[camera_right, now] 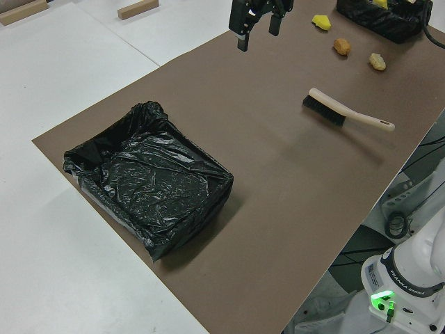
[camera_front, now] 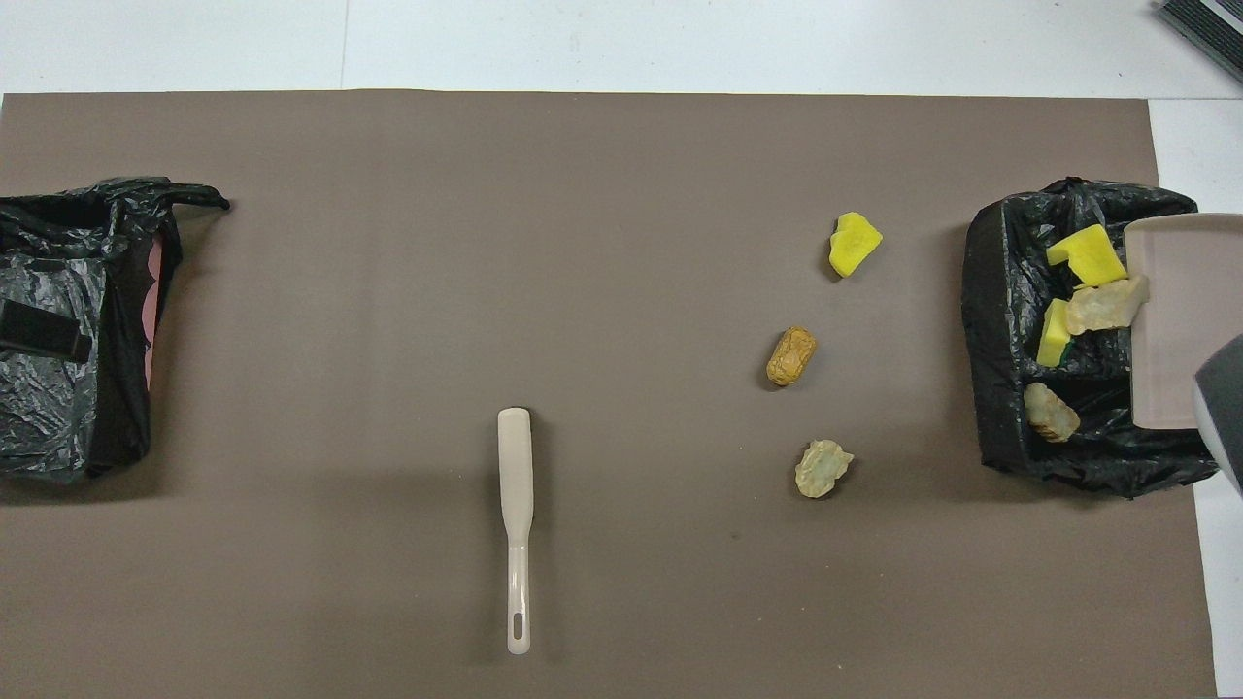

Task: Sweep and dump trash in bin
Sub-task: 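Tip the dustpan over the bin with the right gripper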

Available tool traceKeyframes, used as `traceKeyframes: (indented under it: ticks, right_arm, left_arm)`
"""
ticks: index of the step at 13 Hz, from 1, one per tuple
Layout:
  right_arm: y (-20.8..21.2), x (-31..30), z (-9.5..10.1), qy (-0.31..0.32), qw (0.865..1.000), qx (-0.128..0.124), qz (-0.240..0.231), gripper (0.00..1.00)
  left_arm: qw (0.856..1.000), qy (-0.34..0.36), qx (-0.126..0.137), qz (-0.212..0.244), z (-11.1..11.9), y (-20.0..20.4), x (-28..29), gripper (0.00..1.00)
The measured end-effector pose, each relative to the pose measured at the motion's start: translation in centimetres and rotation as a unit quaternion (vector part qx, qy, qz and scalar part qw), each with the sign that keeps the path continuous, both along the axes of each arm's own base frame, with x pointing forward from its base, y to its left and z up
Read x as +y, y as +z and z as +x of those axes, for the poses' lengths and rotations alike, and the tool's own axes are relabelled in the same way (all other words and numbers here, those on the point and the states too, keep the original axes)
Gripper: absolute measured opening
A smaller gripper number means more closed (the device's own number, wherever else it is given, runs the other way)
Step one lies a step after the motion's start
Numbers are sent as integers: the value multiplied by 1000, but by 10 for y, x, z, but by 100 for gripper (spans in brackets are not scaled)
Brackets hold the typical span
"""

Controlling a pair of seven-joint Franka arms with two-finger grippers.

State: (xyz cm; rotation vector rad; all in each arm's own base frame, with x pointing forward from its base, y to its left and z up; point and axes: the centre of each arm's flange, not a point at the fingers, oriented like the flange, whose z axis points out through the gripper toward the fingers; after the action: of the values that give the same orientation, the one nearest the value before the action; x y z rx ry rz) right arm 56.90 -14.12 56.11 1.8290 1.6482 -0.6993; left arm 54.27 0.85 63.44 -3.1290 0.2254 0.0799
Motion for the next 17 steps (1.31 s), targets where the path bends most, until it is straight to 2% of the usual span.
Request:
traceKeyframes:
  ticks: [5,11,14,17]
  right_arm:
    - [22,21,2,0,1000,1,-17,32]
    - [50,24,4,3,1000,-25,-16,32]
    - [49,36,5,1,999,-35,13,32]
    - [41,63,9,-38,993,-80,73,32]
  left_arm:
    - [1000,1,0,0,0,0,1,100]
    - [1000,1,1,0,0,0,1,100]
    - [1000,1,1,0,0,0,1,100]
    - [1000,1,1,0,0,0,1,100]
